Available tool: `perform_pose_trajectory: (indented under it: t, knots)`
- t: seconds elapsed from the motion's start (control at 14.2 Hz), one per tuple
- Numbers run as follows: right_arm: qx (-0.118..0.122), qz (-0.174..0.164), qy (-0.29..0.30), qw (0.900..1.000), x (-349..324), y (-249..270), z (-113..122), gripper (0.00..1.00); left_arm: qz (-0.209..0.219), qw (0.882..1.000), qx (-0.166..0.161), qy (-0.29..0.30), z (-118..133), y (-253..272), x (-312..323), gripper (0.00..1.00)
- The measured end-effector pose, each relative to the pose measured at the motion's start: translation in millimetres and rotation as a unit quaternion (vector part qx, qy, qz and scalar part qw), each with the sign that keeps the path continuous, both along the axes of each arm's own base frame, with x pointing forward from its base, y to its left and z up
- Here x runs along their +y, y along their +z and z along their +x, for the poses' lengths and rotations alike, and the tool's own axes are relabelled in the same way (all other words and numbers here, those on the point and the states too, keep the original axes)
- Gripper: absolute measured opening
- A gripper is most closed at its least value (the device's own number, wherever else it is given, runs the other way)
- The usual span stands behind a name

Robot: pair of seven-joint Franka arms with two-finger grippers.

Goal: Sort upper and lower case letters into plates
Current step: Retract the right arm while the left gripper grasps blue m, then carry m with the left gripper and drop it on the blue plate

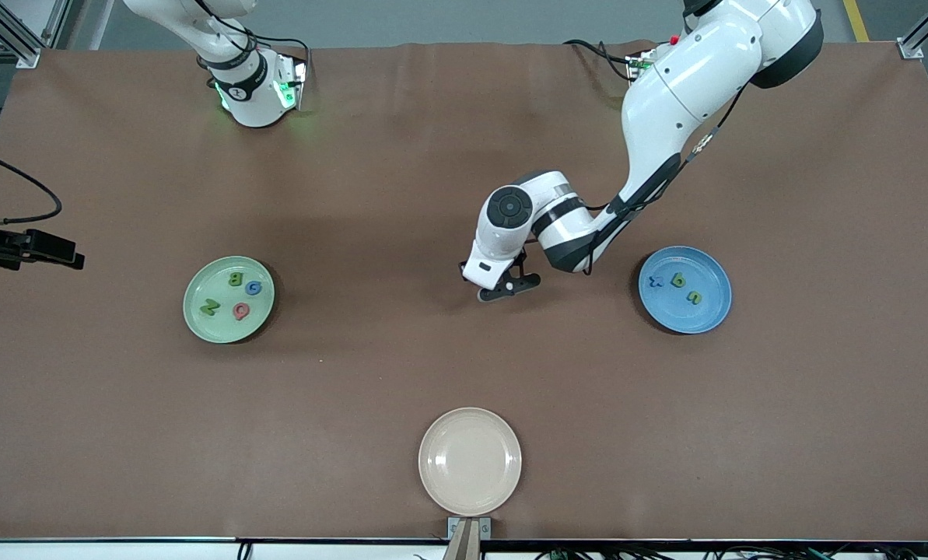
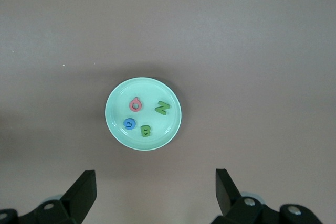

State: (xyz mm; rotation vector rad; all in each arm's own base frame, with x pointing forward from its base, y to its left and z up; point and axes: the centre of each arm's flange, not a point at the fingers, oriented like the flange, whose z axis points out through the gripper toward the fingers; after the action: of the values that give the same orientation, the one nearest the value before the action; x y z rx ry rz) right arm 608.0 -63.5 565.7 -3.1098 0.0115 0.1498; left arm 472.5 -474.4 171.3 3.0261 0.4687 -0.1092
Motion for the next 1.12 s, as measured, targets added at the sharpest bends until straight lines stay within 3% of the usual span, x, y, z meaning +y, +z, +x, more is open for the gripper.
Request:
perform_pose_trajectory:
  t: [0.63,0.77,0.84,0.98,1.12]
  knots:
    - [-0.014,0.001,0.014,1.000,13,34,-50,1.00,-0.001,1.000,-0.003,0.009,11,-1,3,0.62]
    - [-0.017,0.001,0.015,1.000,13,42,-63,1.00,-0.004,1.000,-0.007,0.011,14,1,3,0.46]
    - [-0.018,0.002,0.015,1.000,13,48,-69,1.00,-0.004,1.000,-0.008,0.012,16,2,3,0.46]
    - [-0.019,0.003,0.012,1.000,10,57,-80,1.00,-0.005,1.000,-0.011,0.015,20,4,4,0.31]
    - [-0.021,0.003,0.010,1.000,8,62,-85,1.00,-0.007,1.000,-0.013,0.016,23,6,3,0.29]
